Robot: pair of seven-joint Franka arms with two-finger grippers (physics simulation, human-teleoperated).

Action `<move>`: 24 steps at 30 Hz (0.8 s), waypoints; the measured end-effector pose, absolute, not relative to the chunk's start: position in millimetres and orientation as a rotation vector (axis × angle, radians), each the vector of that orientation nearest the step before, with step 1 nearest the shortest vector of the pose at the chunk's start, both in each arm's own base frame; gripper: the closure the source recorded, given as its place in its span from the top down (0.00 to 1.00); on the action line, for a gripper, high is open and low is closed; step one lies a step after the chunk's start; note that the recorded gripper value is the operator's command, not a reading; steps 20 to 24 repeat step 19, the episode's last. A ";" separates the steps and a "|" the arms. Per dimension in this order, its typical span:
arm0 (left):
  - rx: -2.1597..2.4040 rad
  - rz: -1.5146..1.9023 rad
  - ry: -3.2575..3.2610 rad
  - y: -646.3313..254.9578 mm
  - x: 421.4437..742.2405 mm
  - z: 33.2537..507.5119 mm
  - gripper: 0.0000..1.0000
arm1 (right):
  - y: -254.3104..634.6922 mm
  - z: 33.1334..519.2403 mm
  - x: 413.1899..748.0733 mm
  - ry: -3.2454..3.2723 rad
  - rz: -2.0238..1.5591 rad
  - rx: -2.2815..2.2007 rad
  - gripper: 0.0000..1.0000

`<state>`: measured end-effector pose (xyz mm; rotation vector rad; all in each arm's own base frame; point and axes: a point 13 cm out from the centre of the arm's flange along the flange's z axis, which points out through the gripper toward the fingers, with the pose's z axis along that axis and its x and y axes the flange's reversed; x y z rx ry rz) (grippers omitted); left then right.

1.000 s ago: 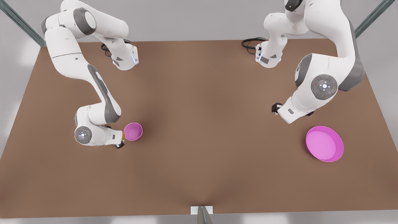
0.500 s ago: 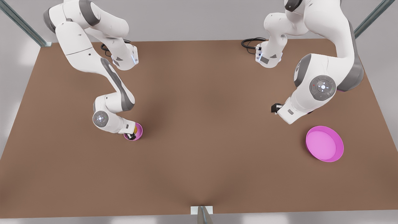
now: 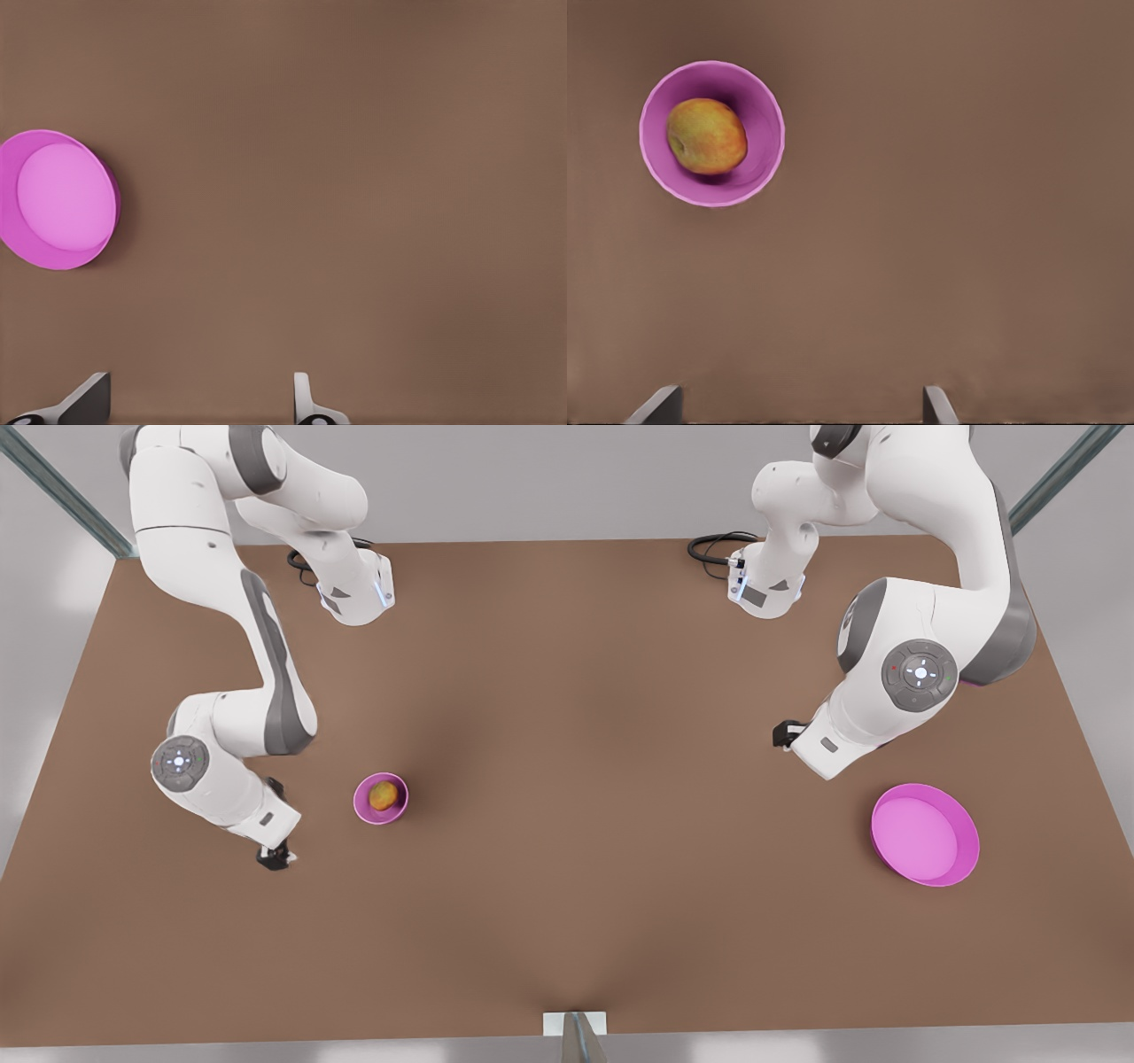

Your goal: Use the left arm to pick up the apple from the plate, transfer it to the gripper of the right arm, and then use the right arm to place it into the bowl

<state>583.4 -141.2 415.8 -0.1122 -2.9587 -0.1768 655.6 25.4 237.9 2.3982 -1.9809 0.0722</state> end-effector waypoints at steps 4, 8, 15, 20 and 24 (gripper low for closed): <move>-0.105 -0.174 -2.958 -141.2 583.2 415.7 1.00 | -3.7 307.1 659.1 -2.323 0.076 1.979 1.00; -0.103 -0.173 -2.958 -142.4 582.8 415.6 1.00 | -2.5 401.9 620.7 -2.596 0.038 1.607 1.00; -0.091 -0.176 -2.959 -139.9 583.4 415.7 1.00 | 3.6 429.5 558.3 -2.772 -0.043 1.052 1.00; -0.080 -0.176 -2.960 -136.2 584.6 416.2 1.00 | -0.1 428.4 551.0 -2.822 -0.041 0.811 1.00; -0.080 -0.176 -2.960 -136.2 584.6 416.2 1.00 | -0.1 428.4 551.0 -2.822 -0.041 0.811 1.00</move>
